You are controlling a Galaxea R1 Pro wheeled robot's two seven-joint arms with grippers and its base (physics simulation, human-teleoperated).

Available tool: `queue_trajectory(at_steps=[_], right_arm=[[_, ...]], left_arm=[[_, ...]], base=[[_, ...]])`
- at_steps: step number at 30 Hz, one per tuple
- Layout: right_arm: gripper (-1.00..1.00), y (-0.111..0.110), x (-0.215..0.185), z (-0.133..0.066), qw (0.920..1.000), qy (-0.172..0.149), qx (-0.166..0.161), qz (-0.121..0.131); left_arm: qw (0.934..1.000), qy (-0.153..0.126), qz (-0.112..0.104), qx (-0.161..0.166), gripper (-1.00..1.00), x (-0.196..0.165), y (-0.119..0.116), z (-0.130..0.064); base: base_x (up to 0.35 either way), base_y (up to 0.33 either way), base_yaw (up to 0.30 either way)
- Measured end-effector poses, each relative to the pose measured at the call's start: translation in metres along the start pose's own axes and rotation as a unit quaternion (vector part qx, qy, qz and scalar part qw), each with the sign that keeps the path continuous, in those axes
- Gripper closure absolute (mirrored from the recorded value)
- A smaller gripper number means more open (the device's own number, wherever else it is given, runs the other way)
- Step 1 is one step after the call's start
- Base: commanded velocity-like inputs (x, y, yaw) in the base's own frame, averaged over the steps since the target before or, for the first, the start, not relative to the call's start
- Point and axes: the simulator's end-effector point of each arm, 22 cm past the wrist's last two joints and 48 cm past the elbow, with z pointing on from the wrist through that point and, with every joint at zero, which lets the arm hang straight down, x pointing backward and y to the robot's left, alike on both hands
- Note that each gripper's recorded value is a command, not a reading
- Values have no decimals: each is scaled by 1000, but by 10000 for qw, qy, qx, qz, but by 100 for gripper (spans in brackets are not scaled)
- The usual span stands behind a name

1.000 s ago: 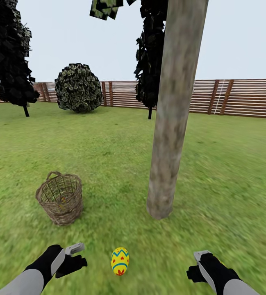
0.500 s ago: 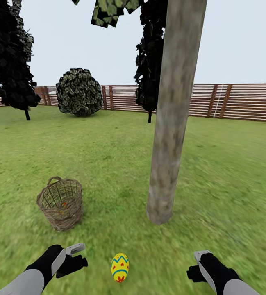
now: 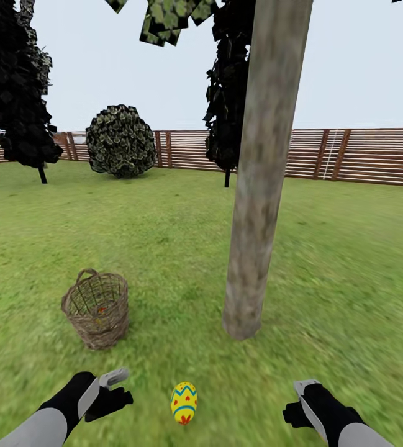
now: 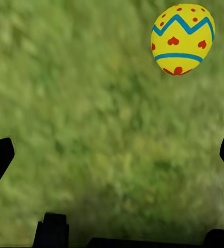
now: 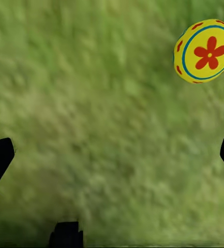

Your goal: Take the three Easter eggs out of the wicker basket on the lawn in the garden, then place them on the lawn next to a single tree (choose any tree) so that all three eggs are next to the same tree and none are left in the basket.

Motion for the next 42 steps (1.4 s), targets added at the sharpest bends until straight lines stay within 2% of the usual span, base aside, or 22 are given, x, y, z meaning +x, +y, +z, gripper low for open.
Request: queue_trajectory(at_steps=[6,22,25,42], right_arm=[[-100,-2,-5,-11,10000,0,-1,0],[-100,-5,-16,-40,10000,1,-14,5],[-100,-6,-16,-40,10000,2,-12,6],[-100,-5,-16,-40,10000,0,-17,5]], left_arm=[[10000,-22,0,-1,-100,-4,-2,-10],[10000,-47,-30,3,-100,-15,-8,-40],[10000,-45,-39,15,-100,-15,-9,-40],[10000,-39,-51,31,-100,-15,-10,-40]], base=[[-167,46,0],[-5,1,0],[-25,32,0],[-7,319,0]])
